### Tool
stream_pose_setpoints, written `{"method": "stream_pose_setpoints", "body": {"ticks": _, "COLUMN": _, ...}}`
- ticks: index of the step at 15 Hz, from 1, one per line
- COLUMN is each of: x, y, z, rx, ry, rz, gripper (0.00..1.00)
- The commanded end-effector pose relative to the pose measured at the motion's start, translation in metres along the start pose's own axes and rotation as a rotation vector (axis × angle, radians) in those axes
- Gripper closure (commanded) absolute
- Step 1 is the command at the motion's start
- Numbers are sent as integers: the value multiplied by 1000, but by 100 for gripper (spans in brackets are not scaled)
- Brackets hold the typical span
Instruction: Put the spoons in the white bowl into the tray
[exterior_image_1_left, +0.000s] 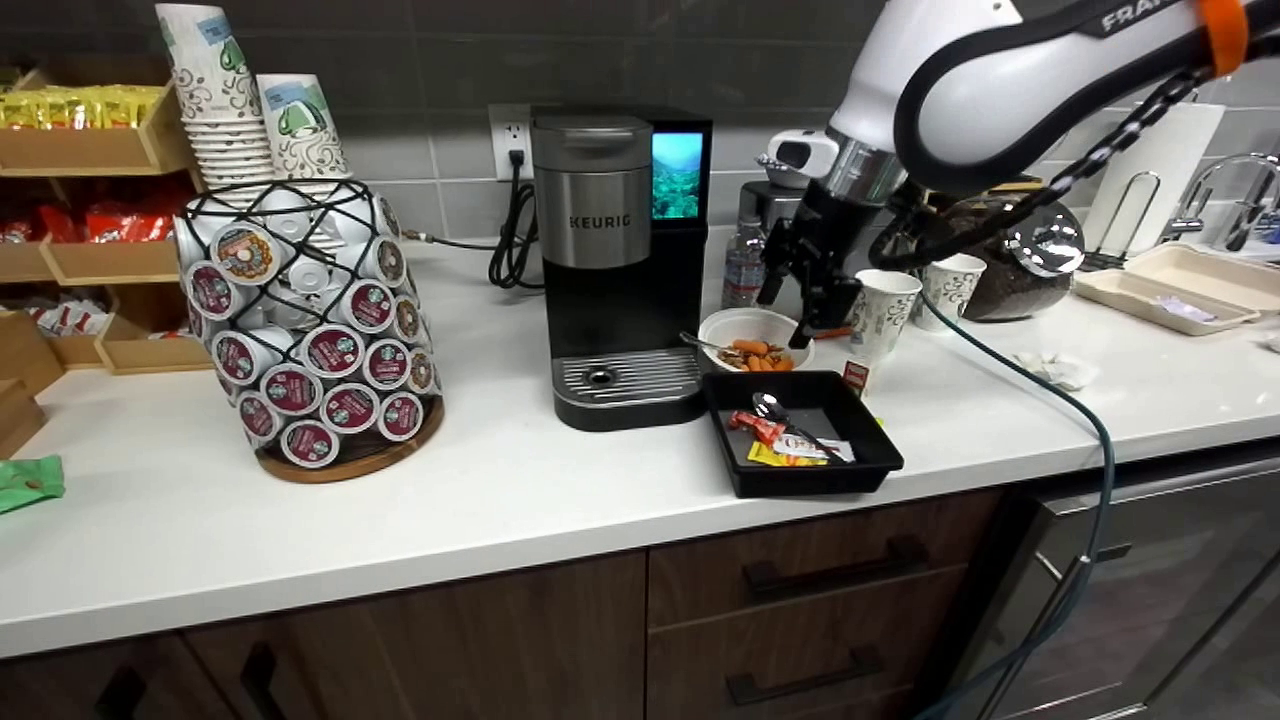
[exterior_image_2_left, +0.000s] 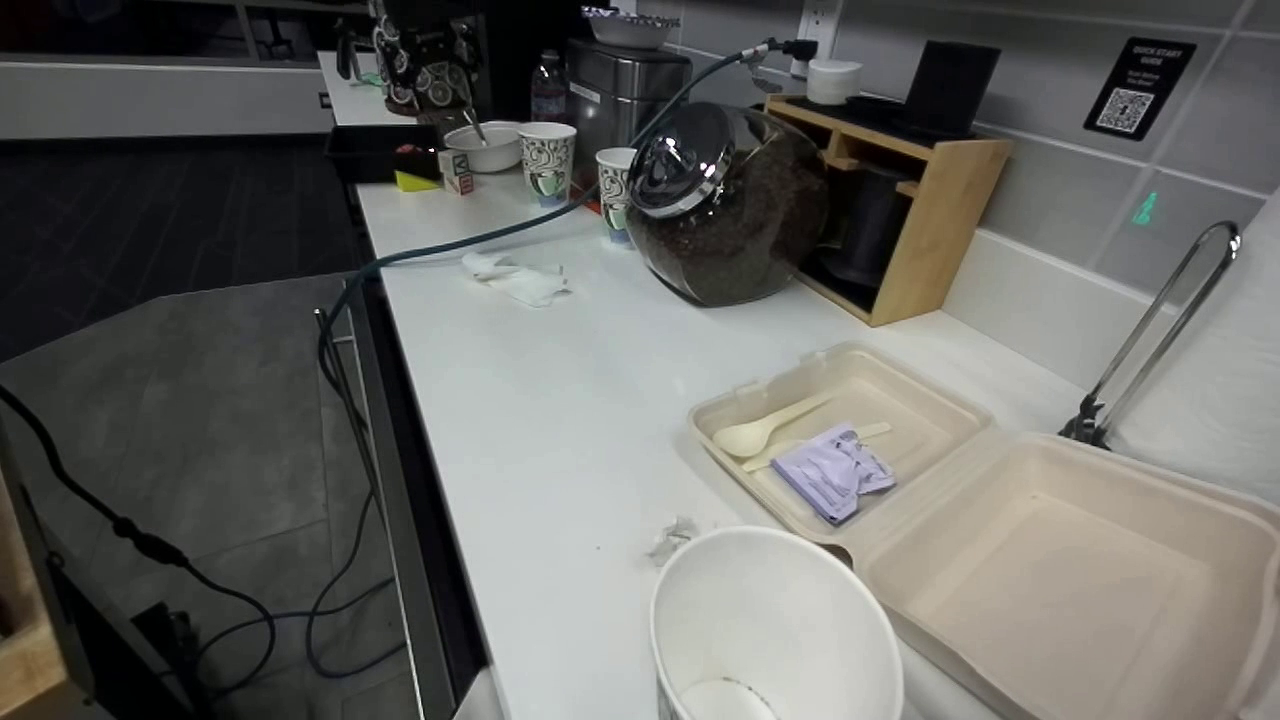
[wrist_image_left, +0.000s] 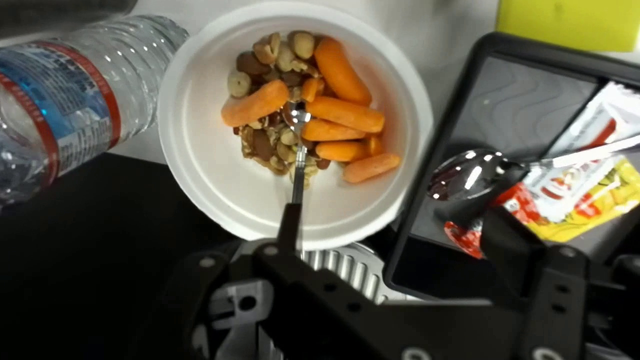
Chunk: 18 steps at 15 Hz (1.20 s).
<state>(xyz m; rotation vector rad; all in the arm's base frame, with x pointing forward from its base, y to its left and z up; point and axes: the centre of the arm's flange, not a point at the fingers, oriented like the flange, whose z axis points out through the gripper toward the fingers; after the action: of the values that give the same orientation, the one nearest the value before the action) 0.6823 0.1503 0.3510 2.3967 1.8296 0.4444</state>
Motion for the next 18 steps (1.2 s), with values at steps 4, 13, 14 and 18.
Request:
{"method": "stream_pose_setpoints", "body": {"ticks": 4, "x": -6, "y": 31, "z": 54, "rx": -90, "ry": 76, "rz": -68, "gripper": 24}}
{"method": "stream_pose_setpoints", "body": {"ticks": 13, "x": 6, "y": 30, "z": 79, "rx": -79, "ry": 111, "rz": -45, "gripper": 73}}
{"method": "stream_pose_setpoints", "body": {"ticks": 14, "x": 4, "y": 30, "z": 83, "rx": -77, "ry": 108, "rz": -40, "gripper": 74}}
{"method": "stream_pose_setpoints", "body": {"ticks": 18, "x": -1, "y": 28, "z": 79, "rx": -96, "ry": 107, "rz": -32, "gripper": 100}}
